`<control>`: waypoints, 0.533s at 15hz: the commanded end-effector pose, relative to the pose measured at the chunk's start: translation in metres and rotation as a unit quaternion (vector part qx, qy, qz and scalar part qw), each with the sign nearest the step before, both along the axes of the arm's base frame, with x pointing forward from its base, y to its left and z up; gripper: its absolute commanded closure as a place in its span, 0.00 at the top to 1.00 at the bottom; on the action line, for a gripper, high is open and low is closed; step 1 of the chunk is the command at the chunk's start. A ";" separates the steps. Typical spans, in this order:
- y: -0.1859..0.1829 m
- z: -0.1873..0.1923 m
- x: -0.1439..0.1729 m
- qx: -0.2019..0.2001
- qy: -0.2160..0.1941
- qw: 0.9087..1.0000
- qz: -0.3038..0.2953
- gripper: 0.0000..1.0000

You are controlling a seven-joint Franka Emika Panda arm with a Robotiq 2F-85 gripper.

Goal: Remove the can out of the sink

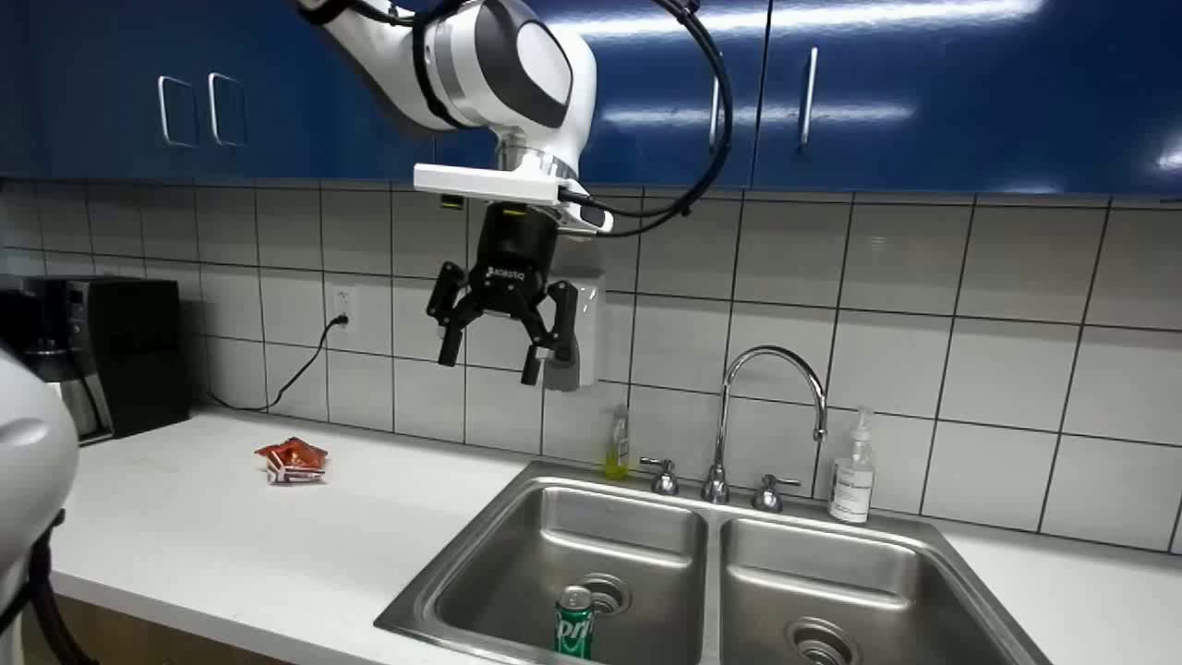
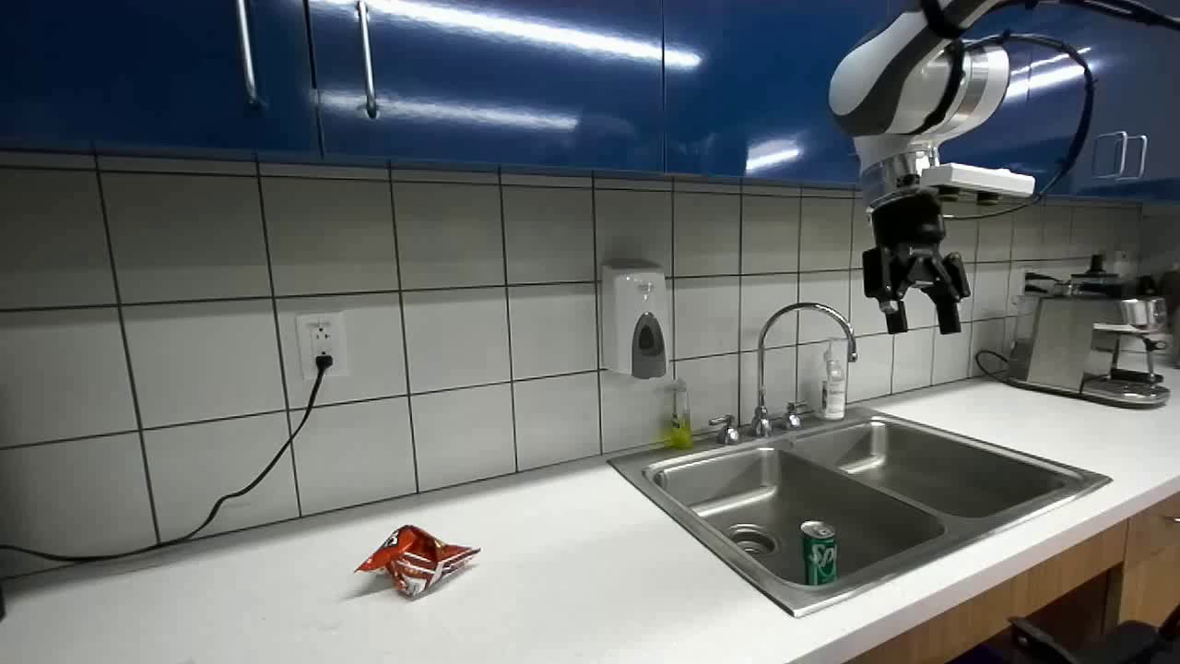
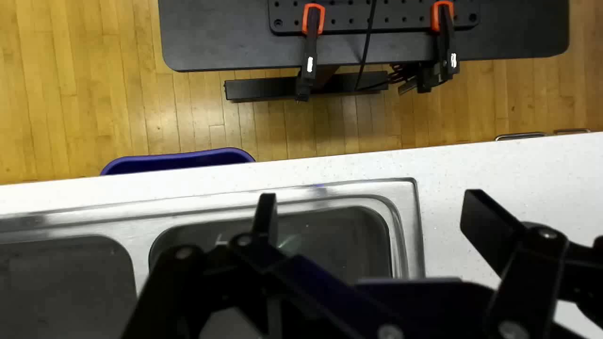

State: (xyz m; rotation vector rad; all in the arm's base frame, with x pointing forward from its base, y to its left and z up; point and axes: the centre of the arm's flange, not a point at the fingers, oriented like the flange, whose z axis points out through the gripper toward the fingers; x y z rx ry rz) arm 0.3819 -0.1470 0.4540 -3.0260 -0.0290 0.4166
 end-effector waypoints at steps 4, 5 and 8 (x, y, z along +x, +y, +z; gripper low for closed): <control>-0.001 -0.004 0.006 0.002 -0.004 1.000 -0.002 1.00; -0.001 -0.008 0.010 0.004 -0.006 1.000 -0.002 1.00; 0.001 -0.034 0.031 0.013 -0.024 1.000 -0.010 1.00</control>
